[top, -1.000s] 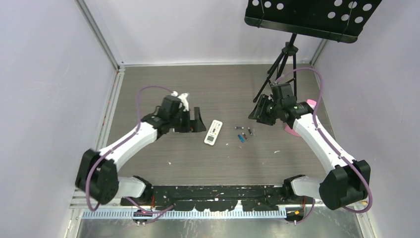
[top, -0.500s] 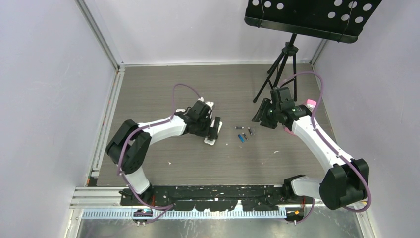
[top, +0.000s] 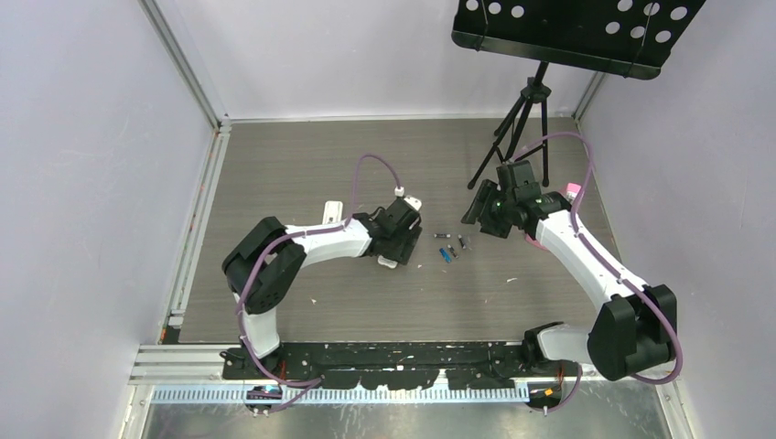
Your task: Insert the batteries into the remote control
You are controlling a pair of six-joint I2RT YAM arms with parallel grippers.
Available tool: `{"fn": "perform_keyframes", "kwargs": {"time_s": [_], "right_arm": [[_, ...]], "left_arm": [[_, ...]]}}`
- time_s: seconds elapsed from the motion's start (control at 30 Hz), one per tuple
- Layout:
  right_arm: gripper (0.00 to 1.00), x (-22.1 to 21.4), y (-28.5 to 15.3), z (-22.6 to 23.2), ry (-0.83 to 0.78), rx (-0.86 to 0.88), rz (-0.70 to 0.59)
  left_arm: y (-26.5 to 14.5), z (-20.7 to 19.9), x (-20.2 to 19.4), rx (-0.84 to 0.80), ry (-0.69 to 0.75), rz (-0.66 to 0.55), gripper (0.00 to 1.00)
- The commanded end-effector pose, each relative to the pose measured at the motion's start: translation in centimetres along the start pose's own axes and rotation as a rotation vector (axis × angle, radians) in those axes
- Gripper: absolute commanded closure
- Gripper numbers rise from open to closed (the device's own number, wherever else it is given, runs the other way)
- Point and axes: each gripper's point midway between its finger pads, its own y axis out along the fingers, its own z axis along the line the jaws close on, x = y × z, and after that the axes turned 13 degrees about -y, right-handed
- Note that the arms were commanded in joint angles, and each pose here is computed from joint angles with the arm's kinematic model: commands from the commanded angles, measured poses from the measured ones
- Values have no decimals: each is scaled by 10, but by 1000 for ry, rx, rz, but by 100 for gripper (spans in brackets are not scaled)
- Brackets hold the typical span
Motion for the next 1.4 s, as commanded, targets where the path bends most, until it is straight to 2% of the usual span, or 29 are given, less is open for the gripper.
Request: {"fn": "perform_keyframes", "kwargs": {"time_s": [0.0, 0.13, 0.23, 0.4, 0.53, 0.6, 0.77, 0.93, 1.1, 1.37], "right_arm": [[42, 4, 3, 8, 8, 32, -8], [43, 1, 2, 16, 23, 71, 16], [43, 3, 0, 30, 60, 143, 13], [40, 12, -11, 72, 135, 368, 6], [18, 25, -26, 91, 201, 463, -106], [12, 35, -42, 103, 238, 531, -175], [11, 60, -80, 131, 238, 683, -311], [10, 67, -100, 140, 245, 731, -356], [11, 62, -110, 139, 273, 759, -357], [13, 50, -125, 141, 298, 823, -329]], "left_arm": [[-1, 9, 1, 25, 44, -1, 43], [-8, 3, 3, -43, 69, 13, 64], [-22, -6, 9, -141, 21, 56, 73], [-80, -53, 39, -486, -187, 96, 74], [-122, -81, 60, -730, -329, 120, 74], [-141, -90, 71, -847, -425, 146, 75], [-195, -115, 96, -1142, -530, 153, 76], [-227, -124, 108, -1269, -555, 171, 77], [-263, -125, 119, -1393, -592, 125, 79], [-280, -120, 120, -1395, -588, 67, 81]]}}
